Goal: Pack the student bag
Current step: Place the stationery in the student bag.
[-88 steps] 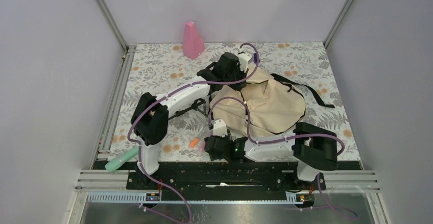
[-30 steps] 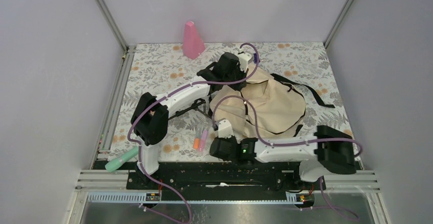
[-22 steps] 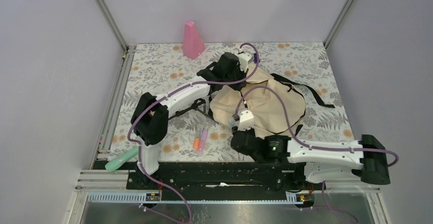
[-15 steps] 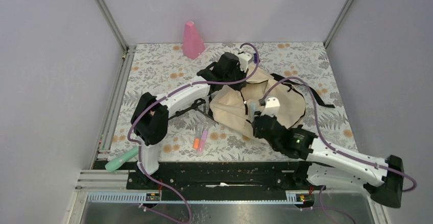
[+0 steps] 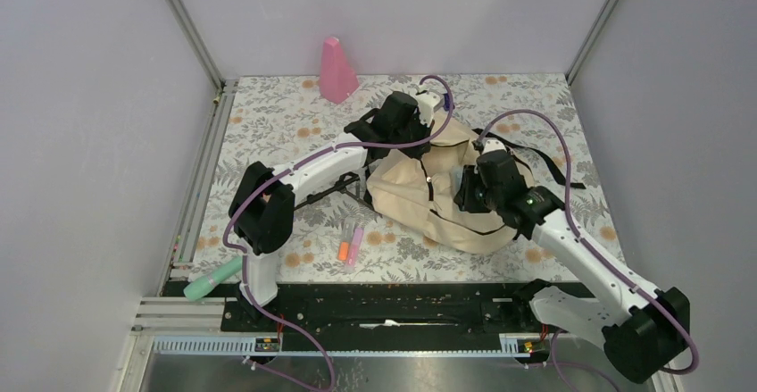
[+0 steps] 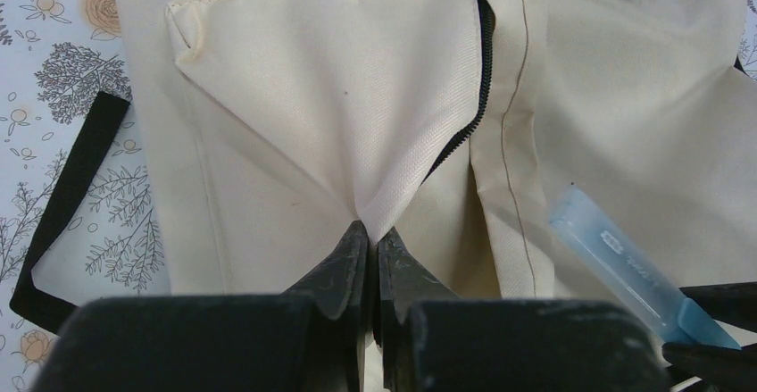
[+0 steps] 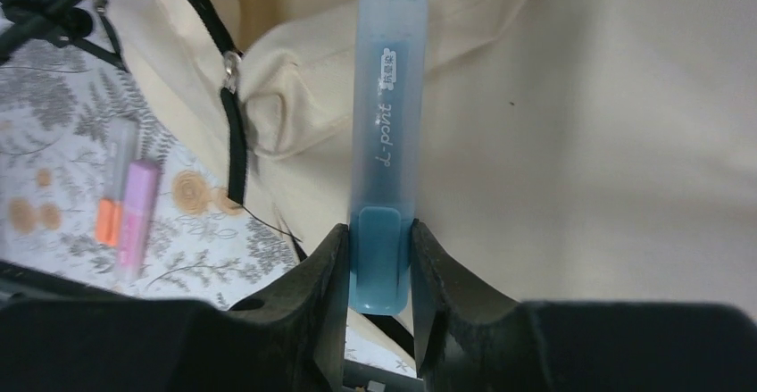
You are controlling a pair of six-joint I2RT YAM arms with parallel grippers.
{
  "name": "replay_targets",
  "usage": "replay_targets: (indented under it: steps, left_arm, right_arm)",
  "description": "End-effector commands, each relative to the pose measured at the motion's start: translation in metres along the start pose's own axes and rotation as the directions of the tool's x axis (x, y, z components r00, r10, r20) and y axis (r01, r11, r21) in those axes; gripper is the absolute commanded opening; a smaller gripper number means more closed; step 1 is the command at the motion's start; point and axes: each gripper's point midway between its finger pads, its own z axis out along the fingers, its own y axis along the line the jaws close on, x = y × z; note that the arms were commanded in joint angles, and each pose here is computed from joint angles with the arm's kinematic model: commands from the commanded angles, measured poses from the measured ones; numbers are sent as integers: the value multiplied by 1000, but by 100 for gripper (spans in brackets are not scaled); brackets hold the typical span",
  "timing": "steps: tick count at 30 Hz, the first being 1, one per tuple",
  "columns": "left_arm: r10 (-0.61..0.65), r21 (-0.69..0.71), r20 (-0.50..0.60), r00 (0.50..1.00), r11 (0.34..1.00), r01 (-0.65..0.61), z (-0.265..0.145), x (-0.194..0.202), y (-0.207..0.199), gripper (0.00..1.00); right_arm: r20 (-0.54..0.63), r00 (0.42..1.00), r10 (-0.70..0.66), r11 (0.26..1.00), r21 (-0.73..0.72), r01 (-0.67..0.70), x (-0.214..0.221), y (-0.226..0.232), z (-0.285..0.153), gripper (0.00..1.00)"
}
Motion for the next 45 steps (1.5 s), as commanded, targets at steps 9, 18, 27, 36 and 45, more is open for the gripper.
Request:
replay_targets:
  steps: [9,18,27,36,45]
  left_arm:
    - [50,-15,146,988,999,-49,-24,-48,-1,0]
    - [56,-9,157,986,998,-55,-27,-51,-2,0]
    - [58,-3,165,985,998,-58,-29,-53,-4,0]
    - [53,3,167,985,999,-54,-28,-53,-5,0]
    - [53,4,166,985,998,-55,-28,-53,-5,0]
  right_arm:
    - [-122,988,93,965,-235,-120,-55,30,21,0]
    - [-83,973,215,962,-152,-225,-94,20,66,0]
    - [146,903,404,912,-140,-385,-127,8,97,0]
    - [228,900,373,927,-130,-351,-119,27,108,0]
    - [268,896,354,931,-6,-366,-82,28,126,0]
